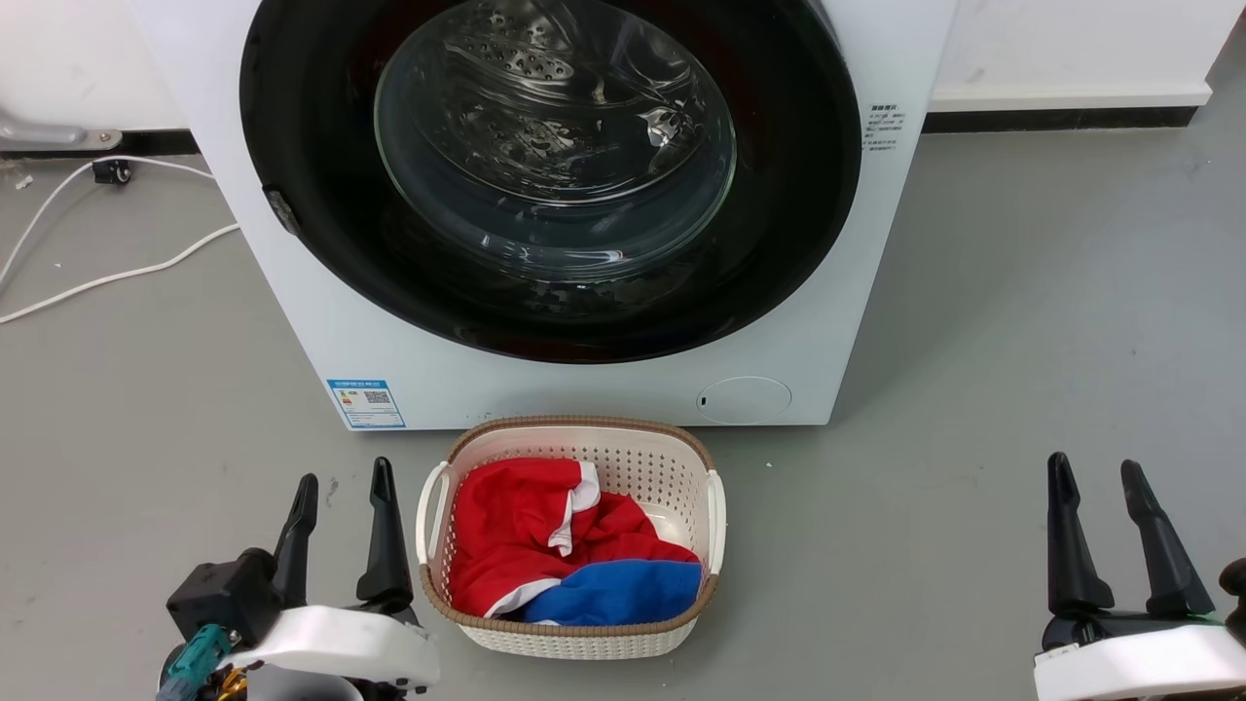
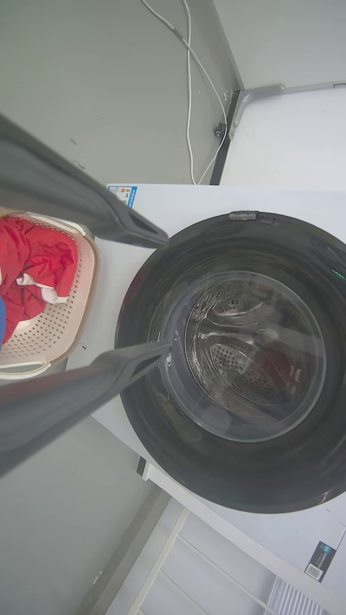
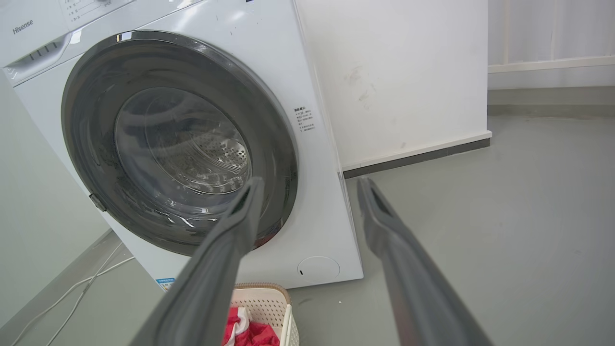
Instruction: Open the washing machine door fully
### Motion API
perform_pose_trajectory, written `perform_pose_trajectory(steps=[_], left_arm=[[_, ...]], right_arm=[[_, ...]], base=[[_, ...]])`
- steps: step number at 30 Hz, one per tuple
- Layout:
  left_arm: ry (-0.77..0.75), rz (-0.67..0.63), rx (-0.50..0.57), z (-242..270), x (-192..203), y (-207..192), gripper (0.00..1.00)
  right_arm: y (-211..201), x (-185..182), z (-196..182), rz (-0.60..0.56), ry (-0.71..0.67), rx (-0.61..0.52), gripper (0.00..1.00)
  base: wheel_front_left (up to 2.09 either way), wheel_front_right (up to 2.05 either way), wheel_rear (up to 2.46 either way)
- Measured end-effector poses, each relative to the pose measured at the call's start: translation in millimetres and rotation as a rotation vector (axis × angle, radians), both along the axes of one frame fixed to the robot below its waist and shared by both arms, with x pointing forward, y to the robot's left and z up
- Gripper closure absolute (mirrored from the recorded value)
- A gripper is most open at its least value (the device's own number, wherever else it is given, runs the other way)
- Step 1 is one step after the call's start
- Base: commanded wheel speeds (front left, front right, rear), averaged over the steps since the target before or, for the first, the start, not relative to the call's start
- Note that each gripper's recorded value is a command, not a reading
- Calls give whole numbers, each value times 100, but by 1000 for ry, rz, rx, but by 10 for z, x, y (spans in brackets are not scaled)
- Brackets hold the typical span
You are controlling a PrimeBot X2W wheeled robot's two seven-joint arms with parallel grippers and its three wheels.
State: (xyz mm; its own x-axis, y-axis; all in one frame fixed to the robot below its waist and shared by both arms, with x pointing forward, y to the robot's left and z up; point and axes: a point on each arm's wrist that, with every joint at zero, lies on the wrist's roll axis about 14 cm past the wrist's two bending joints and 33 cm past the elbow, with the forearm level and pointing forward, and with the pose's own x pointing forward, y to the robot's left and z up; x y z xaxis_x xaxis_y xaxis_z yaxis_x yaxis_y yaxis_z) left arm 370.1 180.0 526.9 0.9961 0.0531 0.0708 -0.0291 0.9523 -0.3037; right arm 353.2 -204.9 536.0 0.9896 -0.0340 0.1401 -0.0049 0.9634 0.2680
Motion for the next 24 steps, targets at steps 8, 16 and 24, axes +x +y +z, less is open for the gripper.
perform_pose_trajectory(steps=[8, 16, 24], left_arm=[[-32, -17, 54, 45, -28, -46, 0], [-39, -22, 107, 22, -56, -56, 0], [-42, -25, 147, -13, -93, -60, 0]], right_arm=[[-7, -25, 31, -6, -16, -54, 0], [10, -44, 58, -4, -29, -108, 0], [35, -74, 82, 0, -44, -140, 0]], base=[[0, 0, 0], [0, 0, 0], [0, 0, 0]])
